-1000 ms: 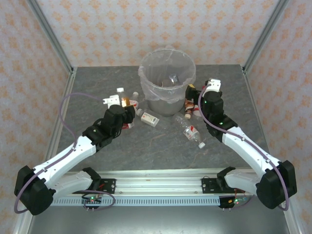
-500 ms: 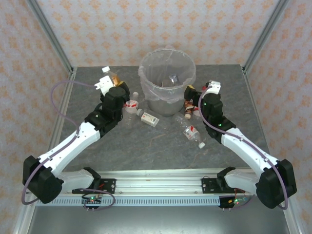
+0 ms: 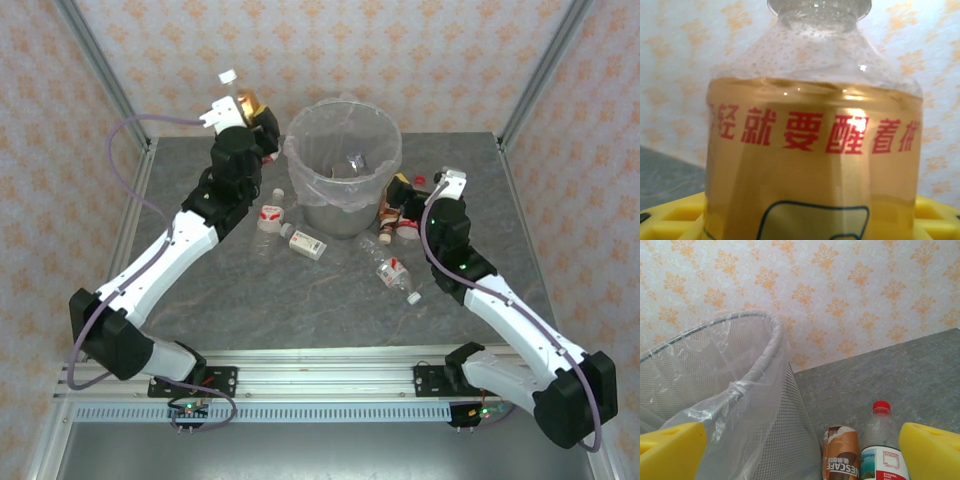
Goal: Put the plastic bottles in the bin
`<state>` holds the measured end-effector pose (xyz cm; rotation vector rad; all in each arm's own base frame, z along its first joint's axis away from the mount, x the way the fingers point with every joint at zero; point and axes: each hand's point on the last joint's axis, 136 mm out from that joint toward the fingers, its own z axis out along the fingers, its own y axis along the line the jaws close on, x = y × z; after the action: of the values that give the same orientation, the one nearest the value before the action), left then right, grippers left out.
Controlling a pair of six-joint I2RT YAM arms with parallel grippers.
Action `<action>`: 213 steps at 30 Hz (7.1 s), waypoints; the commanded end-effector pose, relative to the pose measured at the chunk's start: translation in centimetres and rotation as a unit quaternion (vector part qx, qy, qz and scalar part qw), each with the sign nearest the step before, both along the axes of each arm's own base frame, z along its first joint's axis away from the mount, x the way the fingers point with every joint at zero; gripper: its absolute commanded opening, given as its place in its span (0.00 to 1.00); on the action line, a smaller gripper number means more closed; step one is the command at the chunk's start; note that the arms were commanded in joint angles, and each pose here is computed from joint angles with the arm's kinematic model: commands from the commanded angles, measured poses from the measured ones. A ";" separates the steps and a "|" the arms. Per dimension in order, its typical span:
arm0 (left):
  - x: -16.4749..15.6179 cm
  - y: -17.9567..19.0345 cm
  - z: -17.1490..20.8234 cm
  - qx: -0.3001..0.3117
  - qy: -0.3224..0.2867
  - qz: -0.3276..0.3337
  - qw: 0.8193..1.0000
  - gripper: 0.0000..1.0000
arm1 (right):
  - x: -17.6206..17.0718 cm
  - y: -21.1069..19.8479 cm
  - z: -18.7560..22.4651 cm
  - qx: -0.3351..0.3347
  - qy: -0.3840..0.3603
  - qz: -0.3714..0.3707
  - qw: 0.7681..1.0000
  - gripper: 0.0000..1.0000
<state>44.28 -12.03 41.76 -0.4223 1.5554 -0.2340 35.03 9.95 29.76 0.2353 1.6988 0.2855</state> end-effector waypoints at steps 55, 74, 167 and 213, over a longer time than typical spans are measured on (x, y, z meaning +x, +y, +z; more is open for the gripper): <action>11.3 -9.2 -17.1 0.266 0.303 -0.041 0.914 0.60 | -1.1 -1.5 -2.5 -0.053 0.054 -0.023 0.997 0.99; 10.1 -11.3 -13.7 0.223 0.283 -0.098 0.928 0.82 | -0.7 -1.2 -3.4 -0.057 0.069 -0.018 0.996 0.99; -7.6 6.5 -11.0 -0.030 0.168 0.089 0.981 1.00 | -6.1 5.8 -23.8 -0.076 0.493 0.178 0.848 0.99; -7.8 7.5 -12.0 -0.013 0.187 0.109 0.976 1.00 | -5.4 5.2 -27.8 -0.122 0.487 0.076 0.861 0.77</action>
<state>37.08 -5.76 30.34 -0.6449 1.8561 -0.0657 28.73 15.26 1.78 0.0378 2.8173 0.0317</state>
